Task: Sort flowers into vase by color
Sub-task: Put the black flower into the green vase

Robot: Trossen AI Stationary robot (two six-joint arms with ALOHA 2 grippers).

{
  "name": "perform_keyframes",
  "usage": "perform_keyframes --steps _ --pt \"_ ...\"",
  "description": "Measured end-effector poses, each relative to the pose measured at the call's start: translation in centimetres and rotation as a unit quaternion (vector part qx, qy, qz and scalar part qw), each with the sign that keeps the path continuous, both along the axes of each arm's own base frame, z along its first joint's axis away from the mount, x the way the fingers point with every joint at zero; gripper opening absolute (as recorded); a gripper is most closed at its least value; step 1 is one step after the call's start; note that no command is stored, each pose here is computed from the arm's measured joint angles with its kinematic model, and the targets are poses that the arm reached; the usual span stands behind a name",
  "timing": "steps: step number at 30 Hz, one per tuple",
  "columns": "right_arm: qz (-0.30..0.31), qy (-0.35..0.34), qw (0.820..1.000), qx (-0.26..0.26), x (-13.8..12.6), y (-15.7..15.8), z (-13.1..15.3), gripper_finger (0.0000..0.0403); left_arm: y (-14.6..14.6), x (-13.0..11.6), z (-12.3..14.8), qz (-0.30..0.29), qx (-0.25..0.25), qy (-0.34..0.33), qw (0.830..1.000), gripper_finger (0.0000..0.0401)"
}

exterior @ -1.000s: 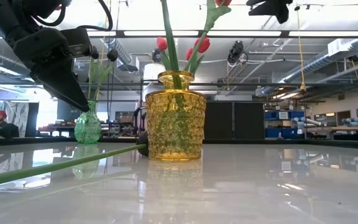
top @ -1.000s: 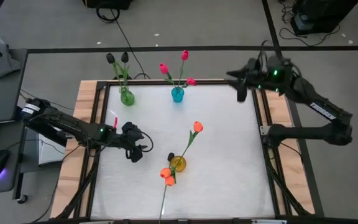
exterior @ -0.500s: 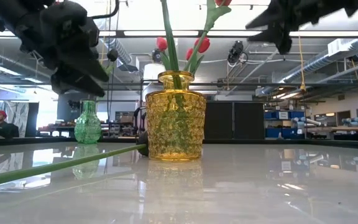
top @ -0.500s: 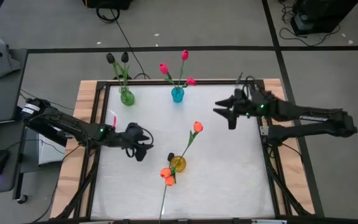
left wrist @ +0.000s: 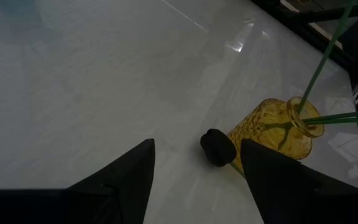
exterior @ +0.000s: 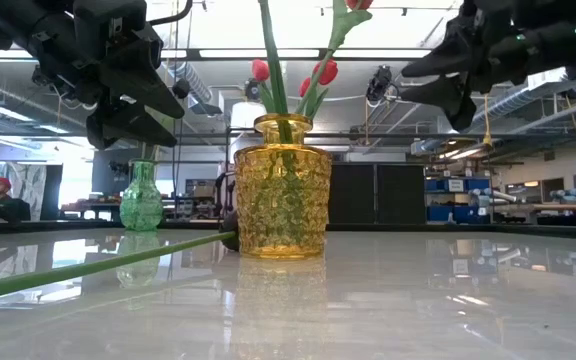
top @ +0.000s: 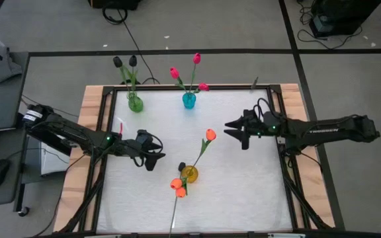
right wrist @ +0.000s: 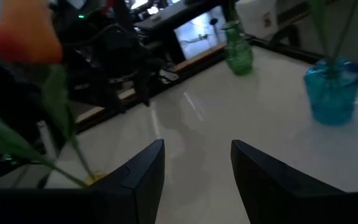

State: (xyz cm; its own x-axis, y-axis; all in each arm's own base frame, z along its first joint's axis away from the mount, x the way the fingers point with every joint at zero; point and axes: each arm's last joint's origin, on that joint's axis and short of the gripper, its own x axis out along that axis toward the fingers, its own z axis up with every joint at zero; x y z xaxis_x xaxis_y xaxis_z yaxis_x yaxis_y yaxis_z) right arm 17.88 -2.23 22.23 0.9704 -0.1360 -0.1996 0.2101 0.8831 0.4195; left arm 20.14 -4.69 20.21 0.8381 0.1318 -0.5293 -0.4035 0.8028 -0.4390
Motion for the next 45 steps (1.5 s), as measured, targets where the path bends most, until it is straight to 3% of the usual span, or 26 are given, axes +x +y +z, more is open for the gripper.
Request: perform_keyframes --steps 6,11,18,30,33,40,45 --pt "0.030 -0.003 1.000 0.005 0.0 0.2 0.0 0.0193 0.0 0.0 0.0 0.004 -0.006 -0.001 1.000 0.0243" --pt "0.032 -0.002 0.999 0.005 0.0 0.2 0.0 0.0193 -0.2 0.0 0.0 0.001 -0.070 0.000 0.998 0.0243" --pt "0.032 -0.002 0.999 0.004 0.0 0.2 0.0 0.0193 -0.7 -0.1 -0.1 -0.003 -0.119 0.006 0.993 0.0243" --pt "0.032 -0.002 0.999 0.005 0.0 0.2 0.0 0.0193 -4.3 -0.7 -2.2 -0.019 -0.168 0.085 0.982 0.0243" --pt "0.032 -0.002 0.999 0.005 0.0 0.2 0.0 0.0193 -5.3 0.3 -1.6 -0.022 -0.169 0.115 0.979 0.0243" --pt "0.032 -0.002 0.999 0.005 0.0 0.2 0.0 0.0193 -7.1 3.5 1.5 0.005 -0.122 0.217 0.969 0.0243" --pt "0.032 -0.003 0.999 0.004 0.0 0.2 0.0 0.0193 -8.4 5.5 1.7 0.017 -0.124 0.281 0.951 0.0243"
